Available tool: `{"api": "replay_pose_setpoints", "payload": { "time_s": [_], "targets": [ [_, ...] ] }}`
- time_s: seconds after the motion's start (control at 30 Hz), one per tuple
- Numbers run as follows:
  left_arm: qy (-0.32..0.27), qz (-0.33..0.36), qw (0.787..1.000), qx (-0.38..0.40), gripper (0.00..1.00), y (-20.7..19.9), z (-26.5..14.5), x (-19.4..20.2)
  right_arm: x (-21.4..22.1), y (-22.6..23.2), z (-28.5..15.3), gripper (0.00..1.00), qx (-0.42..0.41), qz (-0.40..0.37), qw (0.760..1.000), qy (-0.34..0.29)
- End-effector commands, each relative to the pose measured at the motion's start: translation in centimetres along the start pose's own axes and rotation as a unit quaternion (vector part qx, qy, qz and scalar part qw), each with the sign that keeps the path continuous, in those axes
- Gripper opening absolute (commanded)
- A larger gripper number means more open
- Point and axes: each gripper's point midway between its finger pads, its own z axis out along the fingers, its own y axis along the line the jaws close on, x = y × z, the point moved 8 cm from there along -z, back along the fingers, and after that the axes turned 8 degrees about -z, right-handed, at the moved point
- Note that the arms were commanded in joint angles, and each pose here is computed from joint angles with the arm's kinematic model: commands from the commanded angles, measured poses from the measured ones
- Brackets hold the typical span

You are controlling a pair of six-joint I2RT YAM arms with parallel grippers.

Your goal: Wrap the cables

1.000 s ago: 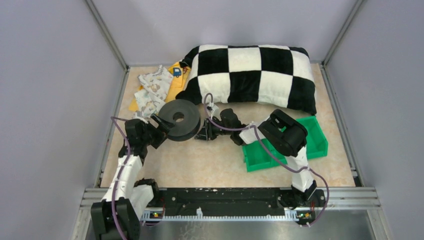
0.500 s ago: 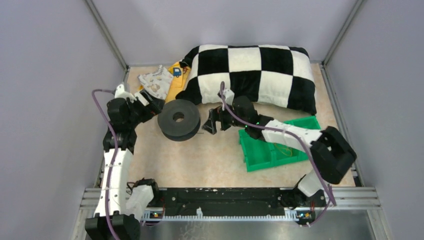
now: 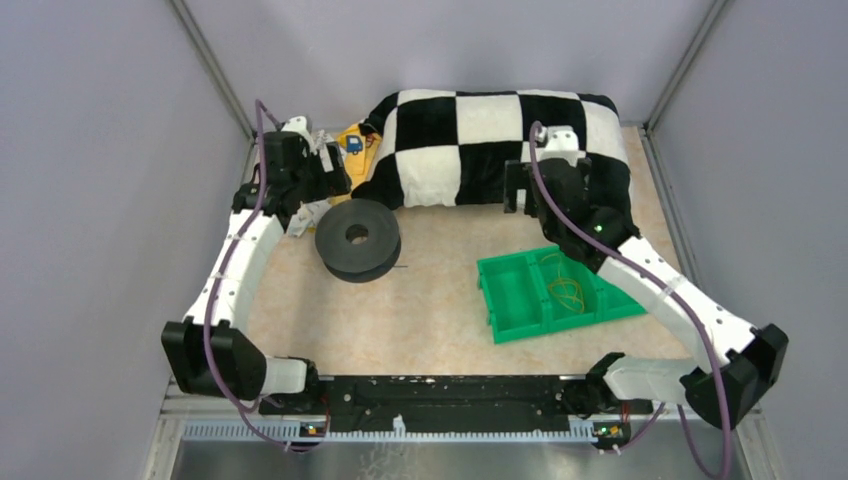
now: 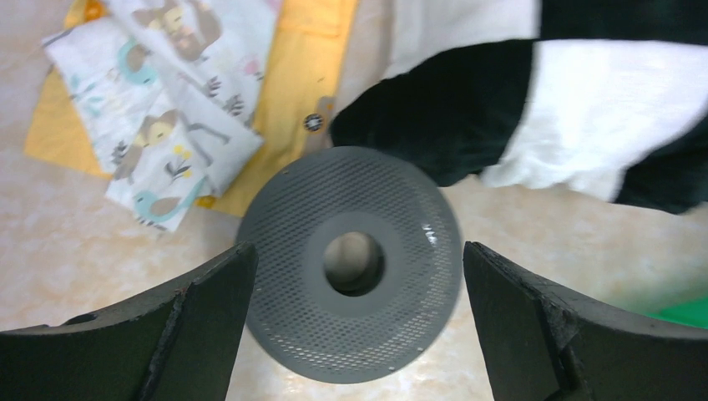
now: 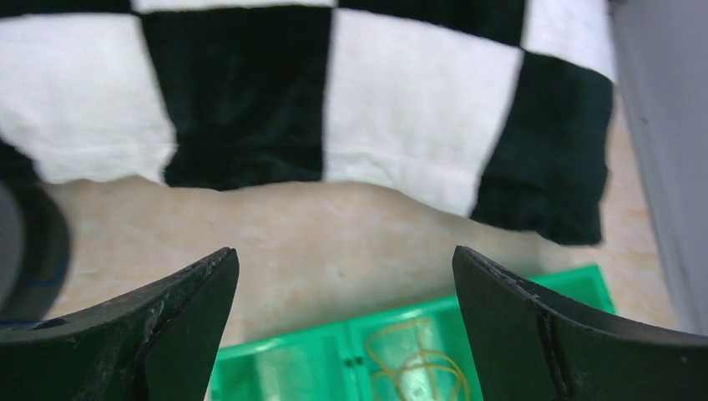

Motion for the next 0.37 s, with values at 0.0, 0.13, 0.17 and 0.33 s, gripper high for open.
{"api": "replay_pose_setpoints", "payload": {
  "time_s": [0.0, 0.13, 0.17, 0.33],
  "targets": [
    [0.016, 0.017, 0.997, -0.078, 0.99, 1.6, 0.0, -0.2, 2.6, -4.2, -1.7, 0.99, 0.112, -0.001, 0.994, 0.017],
    [-0.023, 0.017, 0.998, -0.054, 0.98, 1.4, -0.7, -0.2, 3.9, -4.5, -2.8, 0.99, 0.091, 0.045, 0.995, -0.008],
    [-0.031, 0.017, 0.998, -0.045, 0.98, 1.4, -0.9, 0.0, 4.3, -4.5, -2.9, 0.99, 0.086, 0.054, 0.995, -0.014],
    [-0.082, 0.022, 0.996, -0.002, 0.98, 1.1, -2.4, 0.4, 5.3, -4.4, -2.9, 0.99, 0.075, 0.082, 0.993, -0.041]
  ]
}}
